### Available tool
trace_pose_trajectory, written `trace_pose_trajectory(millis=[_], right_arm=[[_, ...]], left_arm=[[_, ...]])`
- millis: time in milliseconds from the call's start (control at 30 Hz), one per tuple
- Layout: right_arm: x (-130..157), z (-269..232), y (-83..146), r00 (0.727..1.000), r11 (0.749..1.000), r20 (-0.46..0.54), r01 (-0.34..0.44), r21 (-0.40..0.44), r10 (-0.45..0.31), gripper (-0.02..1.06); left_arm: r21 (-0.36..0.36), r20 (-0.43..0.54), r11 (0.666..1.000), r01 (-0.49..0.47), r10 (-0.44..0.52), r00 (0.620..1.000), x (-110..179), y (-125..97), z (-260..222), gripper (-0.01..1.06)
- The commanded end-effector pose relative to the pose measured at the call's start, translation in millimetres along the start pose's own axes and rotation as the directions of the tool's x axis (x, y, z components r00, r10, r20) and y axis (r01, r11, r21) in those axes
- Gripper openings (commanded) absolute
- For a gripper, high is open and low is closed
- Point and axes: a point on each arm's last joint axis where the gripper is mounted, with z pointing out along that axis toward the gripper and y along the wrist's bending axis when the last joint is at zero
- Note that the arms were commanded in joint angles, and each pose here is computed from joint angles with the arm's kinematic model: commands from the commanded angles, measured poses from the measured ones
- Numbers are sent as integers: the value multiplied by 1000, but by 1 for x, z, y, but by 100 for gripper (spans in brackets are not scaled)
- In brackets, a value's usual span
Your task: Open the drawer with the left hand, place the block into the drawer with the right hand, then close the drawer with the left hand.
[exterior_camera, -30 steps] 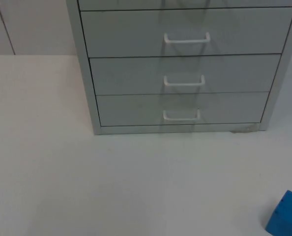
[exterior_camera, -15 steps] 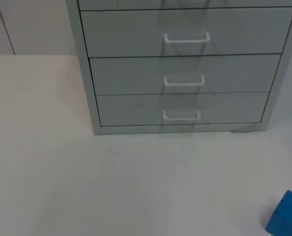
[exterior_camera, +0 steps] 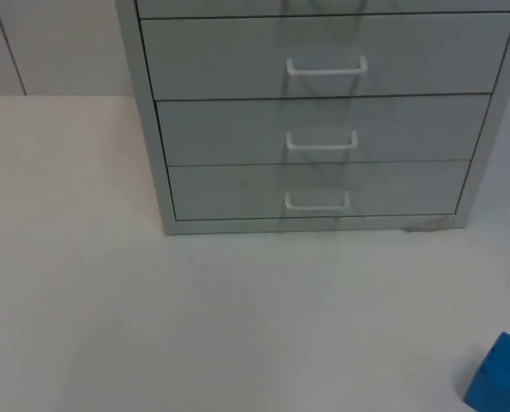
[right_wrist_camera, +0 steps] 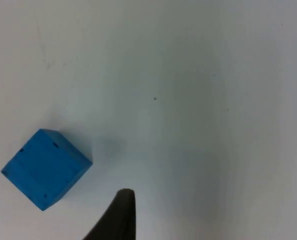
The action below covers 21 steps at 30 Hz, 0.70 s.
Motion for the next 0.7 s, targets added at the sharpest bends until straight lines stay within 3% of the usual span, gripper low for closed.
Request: trace_pose_trajectory(millis=[0, 200, 400, 467, 600, 667], right_arm=[[-2, -1, -1, 1000, 1000, 9, 0, 4, 0, 105], [-3, -1, -1, 1000, 1000, 25, 0, 3, -1, 105], [-3, -1, -1, 1000, 1000, 27, 0, 3, -1, 105], [-4, -1, 0, 1000, 1000, 29, 0, 2, -1, 105], [-4, -1, 0, 999, 1000, 35, 1, 2, -1, 105], [-4, -1, 0, 999, 1000, 35, -1, 0, 1, 105]], left_arm=[[19, 14, 1000, 17, -17, 1000, -2, -2, -1, 105], [26, 57, 1000, -4, 3, 998, -19, -3, -12, 103], [44, 106, 996, -77, 72, 992, -55, -6, -19, 87], [84, 103, 992, -92, 83, 991, -65, -10, -17, 85], [252, 73, 959, -128, 113, 991, -88, -25, -1, 85], [288, 55, 949, -130, 119, 991, -91, -27, 7, 85]])
